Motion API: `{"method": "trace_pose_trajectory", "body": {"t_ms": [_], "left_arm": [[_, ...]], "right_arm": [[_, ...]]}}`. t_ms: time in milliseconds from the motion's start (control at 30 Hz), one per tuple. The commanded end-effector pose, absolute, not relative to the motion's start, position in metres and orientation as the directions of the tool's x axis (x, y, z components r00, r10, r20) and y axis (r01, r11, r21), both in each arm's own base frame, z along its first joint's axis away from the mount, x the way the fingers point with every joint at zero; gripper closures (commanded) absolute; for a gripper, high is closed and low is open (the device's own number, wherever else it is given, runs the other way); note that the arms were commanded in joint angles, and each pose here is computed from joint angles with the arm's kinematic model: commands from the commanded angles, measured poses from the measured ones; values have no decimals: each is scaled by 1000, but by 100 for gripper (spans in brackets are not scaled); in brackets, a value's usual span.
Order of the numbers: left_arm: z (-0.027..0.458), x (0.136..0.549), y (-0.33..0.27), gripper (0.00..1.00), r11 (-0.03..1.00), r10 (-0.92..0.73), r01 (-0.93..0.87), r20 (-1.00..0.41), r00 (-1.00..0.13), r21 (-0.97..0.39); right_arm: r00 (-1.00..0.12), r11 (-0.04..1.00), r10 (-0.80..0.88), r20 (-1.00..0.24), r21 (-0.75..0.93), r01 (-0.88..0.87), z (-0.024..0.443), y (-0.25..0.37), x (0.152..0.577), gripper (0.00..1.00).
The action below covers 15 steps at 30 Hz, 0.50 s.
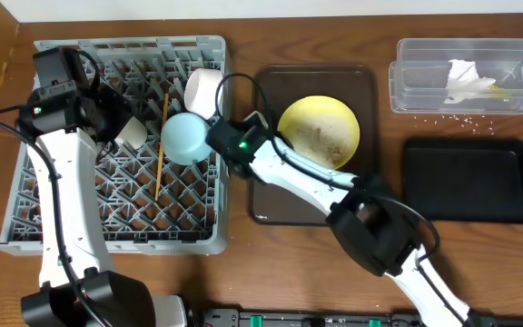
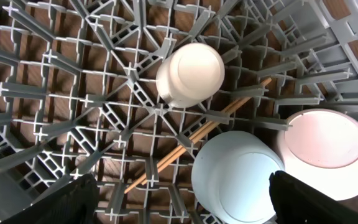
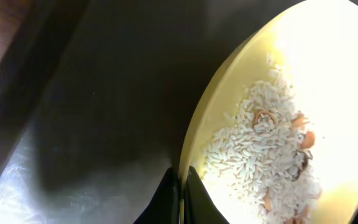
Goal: Sort waste into correct bins and load items into the dishwasher
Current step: 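Grasp the yellow plate rim with the right gripper, then lift the plate with the right gripper over the black tray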
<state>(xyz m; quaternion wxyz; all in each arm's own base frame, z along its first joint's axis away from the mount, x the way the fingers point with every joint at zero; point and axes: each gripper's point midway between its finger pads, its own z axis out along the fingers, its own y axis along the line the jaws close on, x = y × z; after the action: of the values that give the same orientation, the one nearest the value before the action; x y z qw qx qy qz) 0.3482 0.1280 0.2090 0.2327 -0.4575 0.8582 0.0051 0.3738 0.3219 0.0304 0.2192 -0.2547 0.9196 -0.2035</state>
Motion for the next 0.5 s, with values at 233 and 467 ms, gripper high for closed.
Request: {"method": "trace_pose_trajectory", "body": {"t_ms": [233, 467], "left_arm": [[209, 347, 130, 11, 569, -791, -797, -403, -461, -204], [209, 347, 130, 11, 569, -791, -797, -403, -461, -204]], "right_arm": [[-763, 821, -482, -431, -525, -222, 95, 314, 405, 99], [-809, 882, -308, -501, -469, -46, 128, 279, 430, 99]]}}
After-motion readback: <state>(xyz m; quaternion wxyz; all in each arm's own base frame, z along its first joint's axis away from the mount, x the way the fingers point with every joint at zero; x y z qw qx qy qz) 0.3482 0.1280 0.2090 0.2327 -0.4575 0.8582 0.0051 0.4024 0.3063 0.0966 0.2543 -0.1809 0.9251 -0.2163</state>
